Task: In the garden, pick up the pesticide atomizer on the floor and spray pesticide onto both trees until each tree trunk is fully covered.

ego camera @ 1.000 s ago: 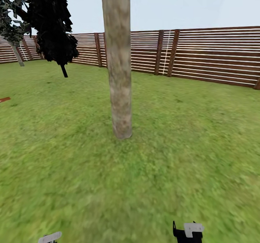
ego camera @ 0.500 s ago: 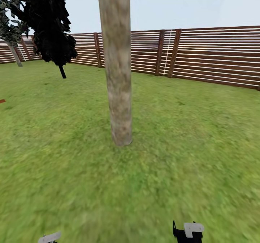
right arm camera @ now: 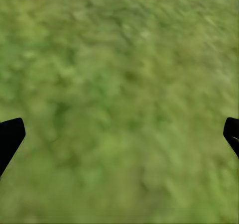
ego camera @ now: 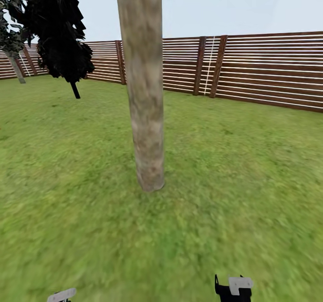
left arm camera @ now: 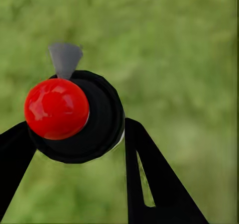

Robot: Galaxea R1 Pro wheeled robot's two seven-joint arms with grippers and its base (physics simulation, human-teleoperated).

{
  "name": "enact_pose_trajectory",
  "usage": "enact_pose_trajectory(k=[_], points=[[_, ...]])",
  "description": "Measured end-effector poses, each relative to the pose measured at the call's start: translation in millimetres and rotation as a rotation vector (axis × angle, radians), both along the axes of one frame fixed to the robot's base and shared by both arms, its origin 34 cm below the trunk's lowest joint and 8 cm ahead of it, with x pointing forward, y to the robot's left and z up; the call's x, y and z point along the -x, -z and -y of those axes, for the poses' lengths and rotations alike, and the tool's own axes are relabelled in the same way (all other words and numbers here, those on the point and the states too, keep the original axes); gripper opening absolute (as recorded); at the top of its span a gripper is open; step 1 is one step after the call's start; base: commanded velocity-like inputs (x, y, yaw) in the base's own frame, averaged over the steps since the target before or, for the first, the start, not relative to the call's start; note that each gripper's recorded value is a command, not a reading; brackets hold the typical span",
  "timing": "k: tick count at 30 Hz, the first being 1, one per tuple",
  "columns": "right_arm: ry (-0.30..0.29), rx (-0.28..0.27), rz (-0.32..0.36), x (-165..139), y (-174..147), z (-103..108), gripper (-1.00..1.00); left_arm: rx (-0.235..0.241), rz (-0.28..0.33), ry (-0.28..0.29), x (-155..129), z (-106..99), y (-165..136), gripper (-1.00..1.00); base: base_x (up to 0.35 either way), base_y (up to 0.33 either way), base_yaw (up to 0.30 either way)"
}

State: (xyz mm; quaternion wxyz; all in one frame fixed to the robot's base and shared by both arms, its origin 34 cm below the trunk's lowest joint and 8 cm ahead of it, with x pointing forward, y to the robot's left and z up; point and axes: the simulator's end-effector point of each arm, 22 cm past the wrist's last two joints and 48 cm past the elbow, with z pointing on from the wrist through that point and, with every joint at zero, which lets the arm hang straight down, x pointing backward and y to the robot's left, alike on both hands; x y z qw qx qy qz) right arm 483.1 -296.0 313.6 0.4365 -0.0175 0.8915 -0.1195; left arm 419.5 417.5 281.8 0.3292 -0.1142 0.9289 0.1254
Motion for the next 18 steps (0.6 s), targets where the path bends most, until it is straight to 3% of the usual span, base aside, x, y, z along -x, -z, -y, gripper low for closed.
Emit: enact_pose_trajectory(k=[14,18], points=[[0.003,0.002,0.000,0.1,-0.1,1.7,1.00,-0.001,0.002,-0.001,-0.7,-1.0,-0.5,-1.00,0.338,0.000,0.000],[0.003,0.003,0.000,-0.2,-0.1,3.2,1.00,-0.002,0.002,0.000,-1.0,-2.0,-0.6,-1.00,0.154,0.000,0.000]])
